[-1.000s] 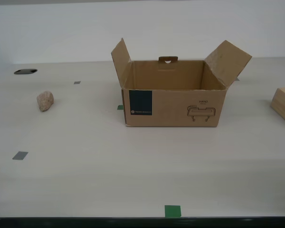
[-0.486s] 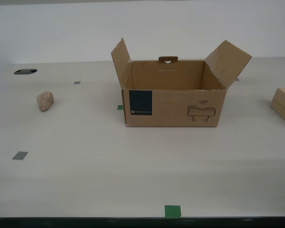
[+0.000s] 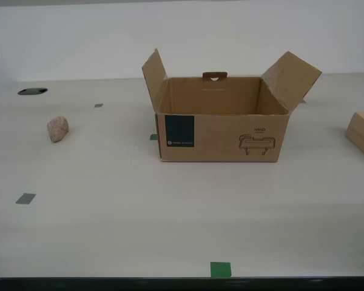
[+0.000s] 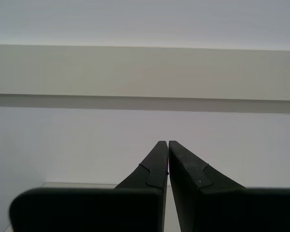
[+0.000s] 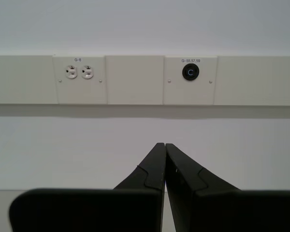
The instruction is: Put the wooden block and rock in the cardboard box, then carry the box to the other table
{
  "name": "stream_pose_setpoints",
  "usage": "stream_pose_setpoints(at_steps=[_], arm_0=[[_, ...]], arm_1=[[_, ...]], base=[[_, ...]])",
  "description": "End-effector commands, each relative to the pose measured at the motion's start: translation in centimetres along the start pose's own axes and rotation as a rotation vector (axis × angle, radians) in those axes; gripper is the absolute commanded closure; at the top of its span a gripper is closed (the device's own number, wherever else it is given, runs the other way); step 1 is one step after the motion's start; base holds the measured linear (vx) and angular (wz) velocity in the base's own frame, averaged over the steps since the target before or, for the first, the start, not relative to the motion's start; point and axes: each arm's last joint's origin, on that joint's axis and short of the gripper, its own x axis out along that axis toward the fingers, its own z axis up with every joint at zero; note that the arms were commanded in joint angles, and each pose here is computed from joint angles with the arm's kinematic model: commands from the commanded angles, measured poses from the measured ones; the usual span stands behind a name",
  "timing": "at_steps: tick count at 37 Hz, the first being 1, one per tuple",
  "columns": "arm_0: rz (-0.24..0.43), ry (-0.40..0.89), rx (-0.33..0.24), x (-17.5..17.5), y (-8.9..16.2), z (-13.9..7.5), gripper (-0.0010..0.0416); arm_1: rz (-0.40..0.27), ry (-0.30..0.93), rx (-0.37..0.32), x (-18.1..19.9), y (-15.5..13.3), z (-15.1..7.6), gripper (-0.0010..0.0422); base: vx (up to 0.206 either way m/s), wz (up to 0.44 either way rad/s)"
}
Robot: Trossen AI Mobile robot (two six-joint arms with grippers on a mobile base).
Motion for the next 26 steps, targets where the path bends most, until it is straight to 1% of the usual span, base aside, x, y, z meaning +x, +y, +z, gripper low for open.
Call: stream_pose_setpoints(at_steps=[1, 13, 20, 26], arm_0=[[-0.002, -0.003, 0.003, 0.0, 0.0, 0.1, 0.0406], [-0.002, -0.009, 0.002, 0.1, 0.0, 0.3, 0.0405], [-0.002, -0.044, 0.002, 0.5, 0.0, 1.7, 0.0405], [-0.002, 0.02, 0.002, 1.0, 0.0, 3.0, 0.0405]], arm_1=[[0.001, -0.004, 0.0, 0.0, 0.0, 0.0, 0.0412], [0.001, -0.01, -0.013, 0.1, 0.0, 0.3, 0.0412], [0.001, -0.026, -0.012, 0.2, 0.0, 0.8, 0.0412], [0.001, -0.027, -0.012, 0.2, 0.0, 0.9, 0.0412]], base=[[0.0, 0.0], [0.0, 0.0], [0.0, 0.0], [0.0, 0.0]])
